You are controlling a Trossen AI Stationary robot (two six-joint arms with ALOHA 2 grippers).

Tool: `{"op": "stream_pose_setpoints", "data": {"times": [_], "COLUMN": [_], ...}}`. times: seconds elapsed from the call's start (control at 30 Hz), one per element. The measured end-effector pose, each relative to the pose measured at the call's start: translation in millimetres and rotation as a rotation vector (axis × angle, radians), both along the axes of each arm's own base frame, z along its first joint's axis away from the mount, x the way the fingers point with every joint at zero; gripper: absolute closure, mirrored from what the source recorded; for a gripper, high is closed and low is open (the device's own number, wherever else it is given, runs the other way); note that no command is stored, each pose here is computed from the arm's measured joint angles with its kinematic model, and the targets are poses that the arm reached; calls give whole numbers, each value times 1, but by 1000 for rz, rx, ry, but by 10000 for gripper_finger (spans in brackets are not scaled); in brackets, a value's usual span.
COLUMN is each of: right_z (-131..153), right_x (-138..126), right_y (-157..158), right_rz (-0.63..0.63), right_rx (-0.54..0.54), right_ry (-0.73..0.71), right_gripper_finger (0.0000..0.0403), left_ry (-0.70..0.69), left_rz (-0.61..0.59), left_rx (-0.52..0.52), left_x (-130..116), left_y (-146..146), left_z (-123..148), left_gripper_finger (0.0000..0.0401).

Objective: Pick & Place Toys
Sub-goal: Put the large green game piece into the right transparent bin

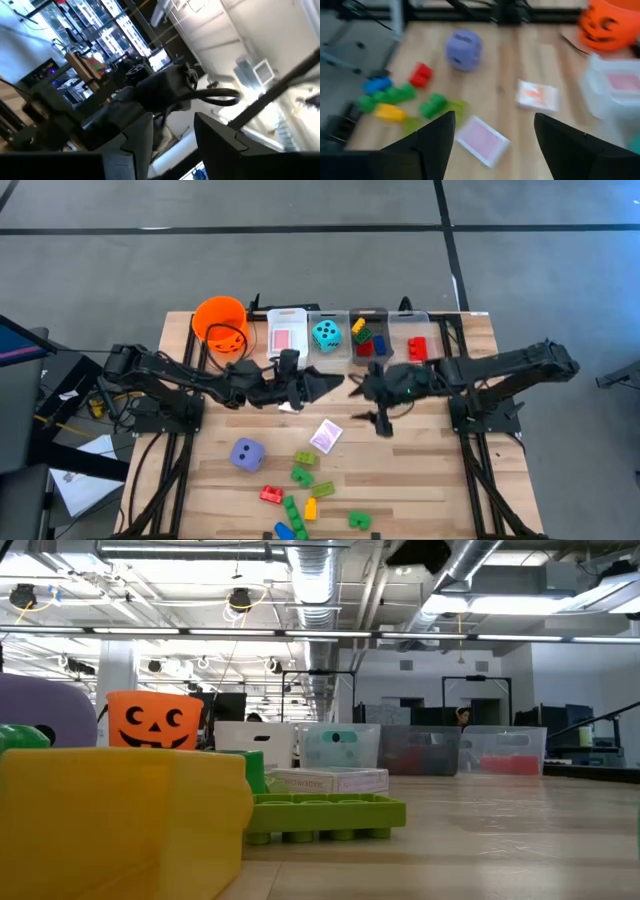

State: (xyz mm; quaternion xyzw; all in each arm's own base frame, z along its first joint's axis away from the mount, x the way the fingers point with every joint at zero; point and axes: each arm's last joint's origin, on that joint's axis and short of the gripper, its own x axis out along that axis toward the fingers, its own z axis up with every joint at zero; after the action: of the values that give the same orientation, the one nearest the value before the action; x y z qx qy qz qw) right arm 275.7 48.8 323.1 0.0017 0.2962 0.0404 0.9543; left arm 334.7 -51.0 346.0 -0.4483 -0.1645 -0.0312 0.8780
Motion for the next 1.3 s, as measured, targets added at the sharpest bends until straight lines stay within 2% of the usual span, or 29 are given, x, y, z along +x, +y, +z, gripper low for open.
{"op": "stream_pose_setpoints", "data": {"times": [0.2,0.3,0.47,0.63,0.73,0.87,1.0,1.13,1.3], "right_z": [-9,-19,-25,-8,10,34,49,61,63], "right_x": [17,26,40,50,52,55,55,52,45], "right_y": [45,62,80,100,113,125,132,131,135], "right_rz": [82,74,-170,-357,-434,-492,-502,-530,-489], "right_rx": [98,156,229,259,253,177,106,83,22], "right_ry": [-77,-85,-77,-94,-92,-73,-5,43,75], "right_gripper_finger": [137,137,137,137,137,137,137,137,137], "left_ry": [79,159,282,372,383,486,628,741,776], "left_rz": [-22,-61,-304,-486,-595,-725,-758,-699,-633], "left_rx": [125,228,454,619,655,705,820,948,979], "left_x": [-2,-2,-10,-19,-21,-26,-33,-37,-36], "left_y": [-20,-29,-46,-57,-59,-60,-57,-53,-52], "left_z": [-7,-14,-26,-37,-42,-55,-71,-80,-82], "left_gripper_finger": [265,265,264,244,219,175,130,98,82]}}
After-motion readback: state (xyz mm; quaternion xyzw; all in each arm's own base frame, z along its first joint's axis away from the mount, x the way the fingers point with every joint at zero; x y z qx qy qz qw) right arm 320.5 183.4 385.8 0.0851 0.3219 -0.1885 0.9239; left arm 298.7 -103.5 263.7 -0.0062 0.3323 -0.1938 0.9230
